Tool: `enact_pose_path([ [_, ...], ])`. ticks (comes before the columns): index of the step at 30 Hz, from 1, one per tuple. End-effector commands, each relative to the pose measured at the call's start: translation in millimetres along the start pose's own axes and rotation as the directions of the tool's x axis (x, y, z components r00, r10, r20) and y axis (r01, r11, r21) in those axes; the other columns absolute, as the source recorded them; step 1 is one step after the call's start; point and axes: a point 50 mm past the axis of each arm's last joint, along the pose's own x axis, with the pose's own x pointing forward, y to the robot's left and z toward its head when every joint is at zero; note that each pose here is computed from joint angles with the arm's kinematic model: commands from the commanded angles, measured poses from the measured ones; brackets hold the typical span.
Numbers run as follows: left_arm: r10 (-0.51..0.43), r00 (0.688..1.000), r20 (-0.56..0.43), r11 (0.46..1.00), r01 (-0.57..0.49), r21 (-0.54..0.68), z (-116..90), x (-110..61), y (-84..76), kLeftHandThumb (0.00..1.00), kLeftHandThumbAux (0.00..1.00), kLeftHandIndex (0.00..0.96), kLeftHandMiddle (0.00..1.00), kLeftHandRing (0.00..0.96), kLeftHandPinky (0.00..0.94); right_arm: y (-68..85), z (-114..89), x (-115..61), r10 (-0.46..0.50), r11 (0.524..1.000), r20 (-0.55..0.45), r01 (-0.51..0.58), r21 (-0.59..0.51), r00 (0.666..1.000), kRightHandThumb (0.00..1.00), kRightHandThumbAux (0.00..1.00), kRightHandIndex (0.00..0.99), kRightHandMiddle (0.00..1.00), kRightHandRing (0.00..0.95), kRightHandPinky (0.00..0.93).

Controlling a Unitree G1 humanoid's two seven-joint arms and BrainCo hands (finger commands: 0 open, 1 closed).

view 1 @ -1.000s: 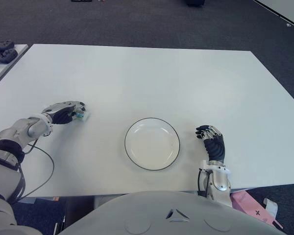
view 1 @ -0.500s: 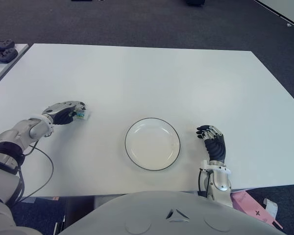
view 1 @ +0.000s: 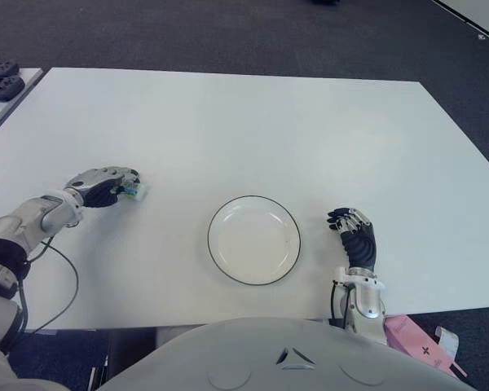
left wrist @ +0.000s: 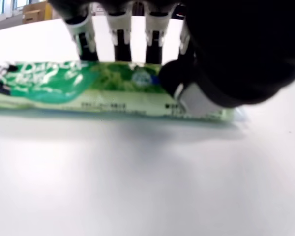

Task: Put the toothpaste on the table into the plate.

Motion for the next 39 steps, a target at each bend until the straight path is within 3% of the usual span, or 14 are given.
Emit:
enact_pose_path([
  [1, 0.018, 1.0, -0.005, 0.998, -0.018, 0.052, -6.9, -8.8, 10.4, 0.711, 0.692, 0.435, 0.73, 0.731, 0.652, 2.7, -3.7, -0.1, 0.003, 1.0, -0.041, -0.002, 0.011, 0.999, 0.711, 0.729, 0.429, 0.487, 0.481, 0.465],
  [9, 0.097, 0.995, 0.002, 0.989, -0.097, 0.11, -10.4, -16.5, 22.5, 0.692, 0.702, 0.424, 0.58, 0.542, 0.49, 4.4, -1.8, 0.1, 0.001, 1.0, -0.047, -0.001, 0.001, 0.999, 0.71, 0.728, 0.429, 0.485, 0.479, 0.465],
  [14, 0.118, 0.993, 0.002, 0.985, -0.117, 0.123, -11.6, -19.1, 26.1, 0.687, 0.706, 0.419, 0.54, 0.509, 0.484, 5.0, -1.9, -0.1, 0.004, 1.0, -0.049, -0.004, 0.004, 0.999, 0.71, 0.727, 0.429, 0.484, 0.476, 0.465],
  [16, 0.12, 0.993, 0.002, 0.985, -0.12, 0.126, -12.2, -20.2, 28.6, 0.501, 0.615, 0.311, 0.518, 0.501, 0.492, 5.0, -2.0, -0.1, 0.005, 1.0, -0.048, -0.004, 0.007, 0.999, 0.71, 0.727, 0.429, 0.483, 0.475, 0.466],
  [19, 0.11, 0.994, -0.011, 0.987, -0.107, 0.121, -14.6, -21.8, 31.4, 0.446, 0.517, 0.246, 0.508, 0.504, 0.495, 5.1, -2.1, -0.2, 0.004, 1.0, -0.046, -0.003, 0.01, 0.999, 0.71, 0.727, 0.429, 0.484, 0.476, 0.468],
  [22, 0.094, 0.995, -0.036, 0.989, -0.089, 0.116, -17.9, -23.2, 31.8, 0.439, 0.349, 0.182, 0.501, 0.505, 0.477, 5.3, -1.7, -0.5, 0.004, 1.0, -0.043, -0.003, 0.012, 0.999, 0.71, 0.727, 0.428, 0.484, 0.479, 0.467],
  [27, 0.055, 0.996, -0.077, 0.992, -0.046, 0.118, -20.9, -23.3, 30.0, 0.461, 0.224, 0.134, 0.488, 0.496, 0.456, 5.2, -1.4, -0.9, 0.004, 1.0, -0.043, -0.004, 0.008, 0.999, 0.71, 0.728, 0.428, 0.484, 0.48, 0.465],
  [39, -0.02, 0.989, -0.148, 0.982, 0.048, 0.184, -26.2, -21.1, 27.5, 0.509, 0.147, 0.045, 0.309, 0.276, 0.228, 4.6, -2.1, -0.7, 0.007, 1.0, -0.045, -0.007, 0.001, 0.999, 0.71, 0.728, 0.428, 0.486, 0.481, 0.471],
])
